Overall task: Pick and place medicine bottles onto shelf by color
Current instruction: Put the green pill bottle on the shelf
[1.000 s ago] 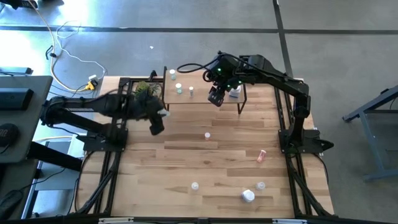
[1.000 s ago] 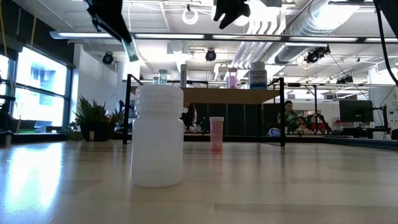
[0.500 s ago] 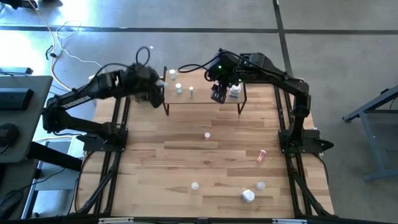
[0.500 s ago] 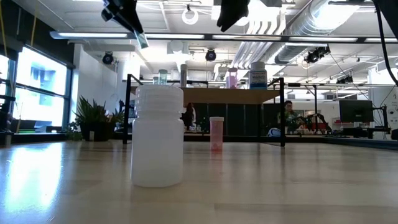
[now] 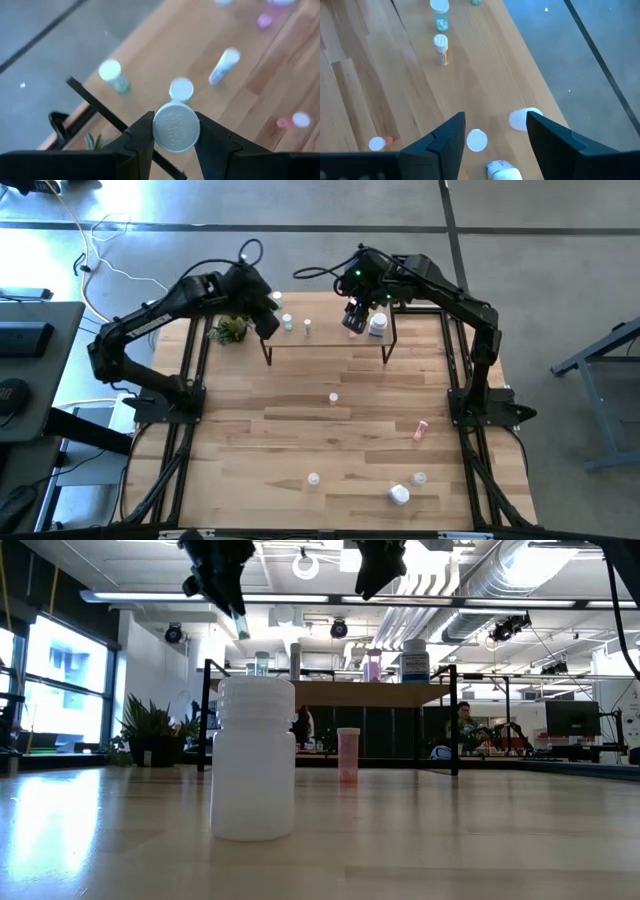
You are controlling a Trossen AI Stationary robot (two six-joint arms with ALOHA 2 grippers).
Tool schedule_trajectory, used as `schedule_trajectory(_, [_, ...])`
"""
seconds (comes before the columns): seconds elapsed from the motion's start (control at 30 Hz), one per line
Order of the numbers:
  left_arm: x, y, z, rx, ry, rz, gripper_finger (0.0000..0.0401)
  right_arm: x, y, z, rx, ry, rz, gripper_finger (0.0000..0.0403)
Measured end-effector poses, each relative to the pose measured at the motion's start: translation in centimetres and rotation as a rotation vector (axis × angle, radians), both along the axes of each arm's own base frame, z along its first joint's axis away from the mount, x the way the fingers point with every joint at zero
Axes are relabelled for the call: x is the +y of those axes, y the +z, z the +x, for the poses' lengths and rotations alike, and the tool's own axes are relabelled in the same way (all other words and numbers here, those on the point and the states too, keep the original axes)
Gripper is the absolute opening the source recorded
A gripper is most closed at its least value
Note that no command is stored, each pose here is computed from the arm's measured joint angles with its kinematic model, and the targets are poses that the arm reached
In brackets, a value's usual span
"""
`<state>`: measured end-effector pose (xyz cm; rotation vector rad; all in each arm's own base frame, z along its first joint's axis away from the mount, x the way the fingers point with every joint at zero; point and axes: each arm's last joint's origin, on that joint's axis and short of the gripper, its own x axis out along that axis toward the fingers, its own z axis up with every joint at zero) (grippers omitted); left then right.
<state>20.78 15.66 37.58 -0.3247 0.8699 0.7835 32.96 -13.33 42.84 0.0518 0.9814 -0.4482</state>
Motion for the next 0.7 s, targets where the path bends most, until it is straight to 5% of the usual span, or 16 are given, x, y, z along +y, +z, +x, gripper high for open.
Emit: schedule_trajectory(0.7, [2.1,-4.2,2.2,0.188,0.036,-0.141,0.0113,-0.4,0.2,0.1,-0.033,-0.018,-0.006,0.0202])
